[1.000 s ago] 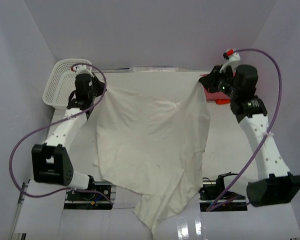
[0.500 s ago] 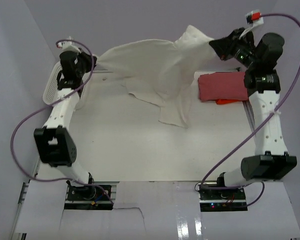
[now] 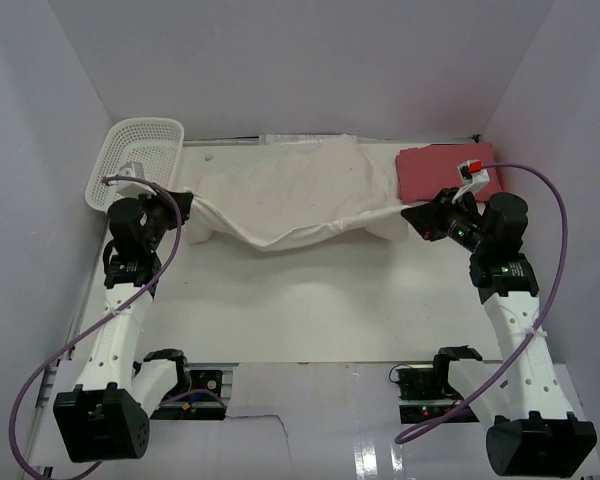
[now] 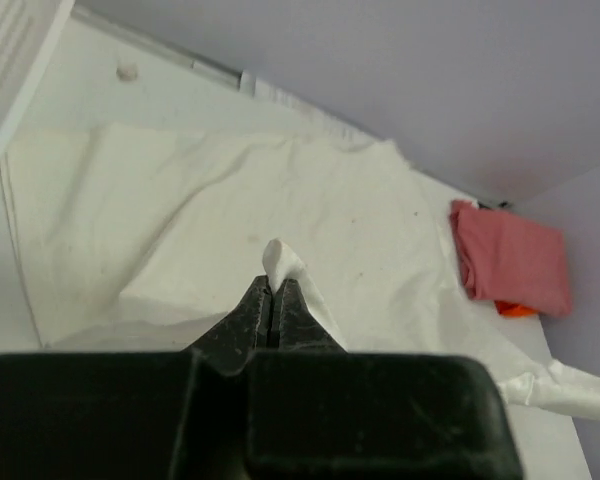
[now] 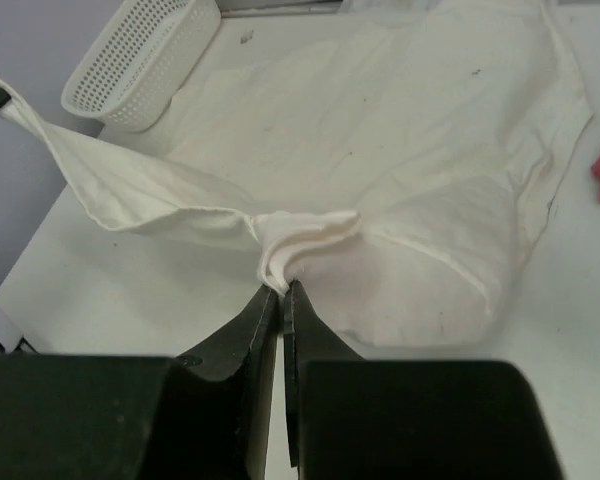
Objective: Fold and stack the t-shirts
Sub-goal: Flatten out the tshirt
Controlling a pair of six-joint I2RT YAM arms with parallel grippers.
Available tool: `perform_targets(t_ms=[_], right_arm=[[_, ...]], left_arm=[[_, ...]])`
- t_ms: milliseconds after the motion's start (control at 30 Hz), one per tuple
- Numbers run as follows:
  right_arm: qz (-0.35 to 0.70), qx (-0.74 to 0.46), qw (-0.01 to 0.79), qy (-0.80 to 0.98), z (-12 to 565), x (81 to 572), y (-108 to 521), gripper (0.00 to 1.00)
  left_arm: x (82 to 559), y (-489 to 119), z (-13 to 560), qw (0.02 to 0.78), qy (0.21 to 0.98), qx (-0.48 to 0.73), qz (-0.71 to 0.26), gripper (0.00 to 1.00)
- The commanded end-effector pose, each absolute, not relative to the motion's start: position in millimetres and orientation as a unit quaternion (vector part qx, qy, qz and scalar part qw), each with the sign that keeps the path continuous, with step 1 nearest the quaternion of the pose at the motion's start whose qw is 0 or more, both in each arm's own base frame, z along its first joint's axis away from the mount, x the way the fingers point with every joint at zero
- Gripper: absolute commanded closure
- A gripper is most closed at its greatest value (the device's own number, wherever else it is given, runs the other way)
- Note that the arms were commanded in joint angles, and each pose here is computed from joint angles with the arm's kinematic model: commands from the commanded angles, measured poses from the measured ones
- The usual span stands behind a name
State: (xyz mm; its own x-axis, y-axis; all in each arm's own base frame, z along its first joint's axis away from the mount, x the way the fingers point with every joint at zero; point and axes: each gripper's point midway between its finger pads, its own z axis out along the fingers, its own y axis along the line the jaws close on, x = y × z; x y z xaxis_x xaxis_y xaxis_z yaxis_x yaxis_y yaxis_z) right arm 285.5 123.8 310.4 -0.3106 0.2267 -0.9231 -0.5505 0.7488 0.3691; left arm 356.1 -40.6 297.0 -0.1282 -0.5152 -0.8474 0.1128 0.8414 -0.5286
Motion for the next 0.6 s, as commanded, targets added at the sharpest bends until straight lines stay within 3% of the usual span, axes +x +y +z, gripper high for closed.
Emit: perform_targets(t_ms=[0,133,333,567], right_arm=[[0.325,-0.113,0.612,0.712,351.9,258.4,119.4,0.92],[0.329,-0.131,0.618,0.702,383.1,222.6,121.6,0.92],[0.324,-0.11,0.591,0.731,369.3,201.3,117.5,0.92],[0.282,-0.194,0.724,0.599,488.2,139.3,115.9,0.92]], left_arm=[[334.7,-47.2,293.1,0.621,0.73,-0.133,-0.251,1.0],[302.4,-55.4,316.1,0.625,0.724,-0.118,-0.267,1.0],[290.3,-59.6,284.1,0.581,0.754,-0.134,-0.274,1.0],[261.5,-63.7,401.2,0.692,0.66,-0.072,-0.285,1.0]])
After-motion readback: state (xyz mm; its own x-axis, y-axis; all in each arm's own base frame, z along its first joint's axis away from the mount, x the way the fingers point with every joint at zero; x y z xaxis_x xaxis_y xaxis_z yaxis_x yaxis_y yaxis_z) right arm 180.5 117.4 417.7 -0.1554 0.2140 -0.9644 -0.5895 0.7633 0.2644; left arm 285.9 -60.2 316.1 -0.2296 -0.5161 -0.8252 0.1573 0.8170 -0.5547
